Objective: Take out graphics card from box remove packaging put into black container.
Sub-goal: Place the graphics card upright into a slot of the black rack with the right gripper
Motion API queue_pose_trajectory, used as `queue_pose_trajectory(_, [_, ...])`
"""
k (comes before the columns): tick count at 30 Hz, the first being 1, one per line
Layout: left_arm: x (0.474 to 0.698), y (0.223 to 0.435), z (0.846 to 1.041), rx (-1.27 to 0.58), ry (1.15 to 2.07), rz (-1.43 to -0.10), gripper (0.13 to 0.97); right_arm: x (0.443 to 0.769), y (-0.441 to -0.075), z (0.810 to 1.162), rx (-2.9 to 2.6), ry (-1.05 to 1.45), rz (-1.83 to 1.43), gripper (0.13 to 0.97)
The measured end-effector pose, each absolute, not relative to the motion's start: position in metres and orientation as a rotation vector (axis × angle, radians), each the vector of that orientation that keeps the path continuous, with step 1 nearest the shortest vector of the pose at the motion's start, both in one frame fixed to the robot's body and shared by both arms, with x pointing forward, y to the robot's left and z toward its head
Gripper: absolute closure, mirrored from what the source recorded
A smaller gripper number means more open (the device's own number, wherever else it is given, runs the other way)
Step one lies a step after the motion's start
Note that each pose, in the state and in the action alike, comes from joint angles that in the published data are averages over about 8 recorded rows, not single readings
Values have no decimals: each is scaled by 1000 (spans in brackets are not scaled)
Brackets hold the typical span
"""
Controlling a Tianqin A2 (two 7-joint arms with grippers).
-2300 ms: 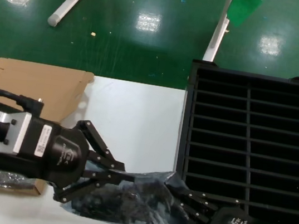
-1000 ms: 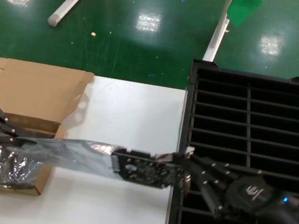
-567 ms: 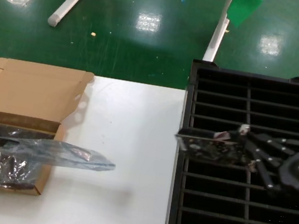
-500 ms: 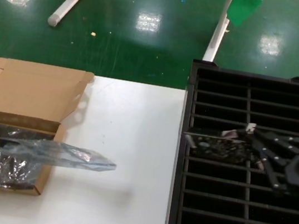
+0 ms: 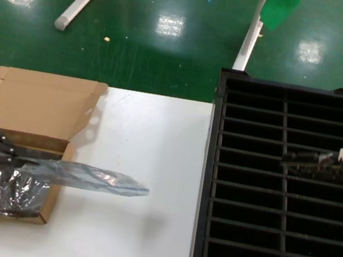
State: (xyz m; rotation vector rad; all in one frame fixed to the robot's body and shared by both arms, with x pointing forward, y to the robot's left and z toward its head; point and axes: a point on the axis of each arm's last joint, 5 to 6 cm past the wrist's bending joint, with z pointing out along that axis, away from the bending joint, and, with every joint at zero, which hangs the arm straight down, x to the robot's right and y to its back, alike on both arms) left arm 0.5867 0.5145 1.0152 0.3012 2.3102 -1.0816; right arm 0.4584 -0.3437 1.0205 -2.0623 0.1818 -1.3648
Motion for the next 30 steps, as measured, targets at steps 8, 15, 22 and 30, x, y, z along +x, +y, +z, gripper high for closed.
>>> queue_pose_trajectory(8, [598, 508, 1010, 344, 2289, -1112, 955, 448, -351, 1015, -2140, -39, -1434, 914])
queue_pose_trajectory(15, [601, 511, 1006, 352, 2281, -1117, 955, 446, -356, 1021, -2201, -213, -1470, 914])
queue_pose_trajectory(22, [601, 520, 1002, 324, 2273, -1104, 955, 449, -361, 1043, -2271, -295, -1420, 914])
queue_pose_trajectory(30, [600, 523, 993, 300, 2268, -1104, 955, 452, -362, 1060, -2355, -319, -1325, 914])
